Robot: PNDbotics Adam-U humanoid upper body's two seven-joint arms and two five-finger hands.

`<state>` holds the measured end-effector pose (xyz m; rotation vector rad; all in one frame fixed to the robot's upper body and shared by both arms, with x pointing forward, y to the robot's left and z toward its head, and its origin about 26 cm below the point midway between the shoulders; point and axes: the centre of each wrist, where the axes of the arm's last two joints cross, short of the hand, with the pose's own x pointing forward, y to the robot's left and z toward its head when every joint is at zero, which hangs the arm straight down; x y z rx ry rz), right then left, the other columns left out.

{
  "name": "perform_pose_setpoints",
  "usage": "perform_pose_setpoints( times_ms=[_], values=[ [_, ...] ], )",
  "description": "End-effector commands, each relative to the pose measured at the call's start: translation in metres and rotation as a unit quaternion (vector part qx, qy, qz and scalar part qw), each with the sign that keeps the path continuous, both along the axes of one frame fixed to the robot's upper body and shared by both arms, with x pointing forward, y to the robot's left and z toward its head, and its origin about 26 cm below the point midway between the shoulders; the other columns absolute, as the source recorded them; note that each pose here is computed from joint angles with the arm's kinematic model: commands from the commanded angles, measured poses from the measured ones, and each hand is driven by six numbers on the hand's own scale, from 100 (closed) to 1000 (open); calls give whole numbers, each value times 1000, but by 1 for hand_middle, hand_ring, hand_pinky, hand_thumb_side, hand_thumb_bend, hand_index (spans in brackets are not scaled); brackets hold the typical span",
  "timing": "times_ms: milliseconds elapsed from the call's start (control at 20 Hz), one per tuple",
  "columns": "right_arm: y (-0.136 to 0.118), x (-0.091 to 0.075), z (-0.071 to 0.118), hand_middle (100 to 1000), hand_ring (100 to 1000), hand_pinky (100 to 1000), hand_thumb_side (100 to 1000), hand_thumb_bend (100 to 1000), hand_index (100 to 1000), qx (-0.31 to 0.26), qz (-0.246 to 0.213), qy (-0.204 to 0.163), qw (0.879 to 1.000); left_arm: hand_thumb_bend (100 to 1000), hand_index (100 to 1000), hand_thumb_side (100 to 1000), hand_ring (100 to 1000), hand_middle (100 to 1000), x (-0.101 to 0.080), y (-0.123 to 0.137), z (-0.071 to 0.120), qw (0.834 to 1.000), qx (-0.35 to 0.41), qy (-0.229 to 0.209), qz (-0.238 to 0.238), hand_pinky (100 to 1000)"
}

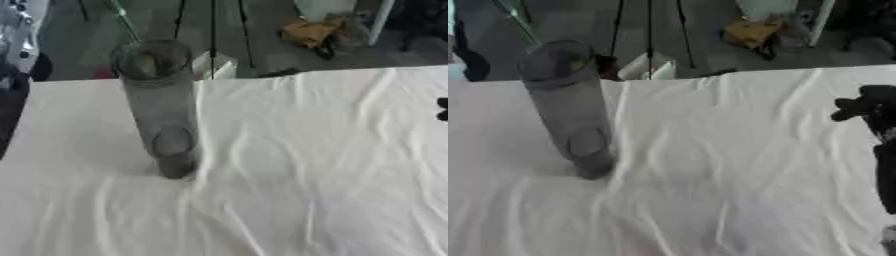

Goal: Arrange flowers into the vase.

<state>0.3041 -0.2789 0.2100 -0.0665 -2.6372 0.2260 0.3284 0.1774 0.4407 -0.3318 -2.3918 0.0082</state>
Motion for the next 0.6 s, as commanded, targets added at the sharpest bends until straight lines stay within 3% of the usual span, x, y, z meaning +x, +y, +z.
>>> perform_pose_setpoints(
  times_ms=[50,600],
  values=[
    [1,-2,9,527,543,745,1000,100,710,-8,4,-17,1000,234,100,725,100,100,-8,-1,8,1000,6,-20,2,100],
    [2,-2,11,526,541,745,1000,100,709,-8,7,-21,1000,218,100,745,100,100,-3,-5,-2,1000,18,-10,10,100]
  ],
)
